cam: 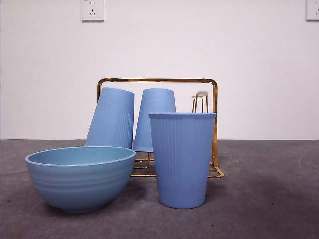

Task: Right arm lift cup from the cupboard, then place it on the right of the bowl

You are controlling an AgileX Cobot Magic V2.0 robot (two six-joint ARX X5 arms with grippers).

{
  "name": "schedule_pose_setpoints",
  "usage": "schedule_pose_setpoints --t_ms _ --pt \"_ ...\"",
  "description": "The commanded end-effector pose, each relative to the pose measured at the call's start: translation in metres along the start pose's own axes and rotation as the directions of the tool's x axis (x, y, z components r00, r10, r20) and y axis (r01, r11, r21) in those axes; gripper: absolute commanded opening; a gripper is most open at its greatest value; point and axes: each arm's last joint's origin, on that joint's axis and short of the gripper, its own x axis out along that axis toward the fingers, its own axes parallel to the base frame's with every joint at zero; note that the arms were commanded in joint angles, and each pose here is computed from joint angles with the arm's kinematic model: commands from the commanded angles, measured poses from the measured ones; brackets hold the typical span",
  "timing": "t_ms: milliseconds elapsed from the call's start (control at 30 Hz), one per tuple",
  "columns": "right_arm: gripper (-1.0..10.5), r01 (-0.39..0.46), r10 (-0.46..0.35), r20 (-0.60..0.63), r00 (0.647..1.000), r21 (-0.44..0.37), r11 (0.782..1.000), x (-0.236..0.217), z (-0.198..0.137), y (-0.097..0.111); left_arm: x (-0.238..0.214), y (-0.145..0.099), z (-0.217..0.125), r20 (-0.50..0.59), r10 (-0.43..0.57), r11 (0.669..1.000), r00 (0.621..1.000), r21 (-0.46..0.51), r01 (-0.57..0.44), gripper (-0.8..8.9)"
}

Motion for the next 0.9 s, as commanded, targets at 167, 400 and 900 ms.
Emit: schedule_pose_setpoints --t_ms 167,400,900 --pt "0.1 0.040 -0.040 -0.016 0.999 0.010 0.999 0.010 -0.036 -0.005 0.002 0.000 -0.007 -0.022 0.010 1.000 1.000 0.000 -0.010 0.15" --pt "0.1 0.055 -0.056 -0.095 0.994 -0.020 0.998 0.010 -0.043 -0.006 0.002 0.000 -0.007 -0.022 0.010 1.000 1.000 0.000 -0.010 0.15" --pt "0.1 0.057 -0.058 -0.078 0.995 -0.015 0.998 0.010 -0.042 -0.006 0.002 0.000 -0.007 -0.022 0.010 1.000 1.000 0.000 -0.010 0.15"
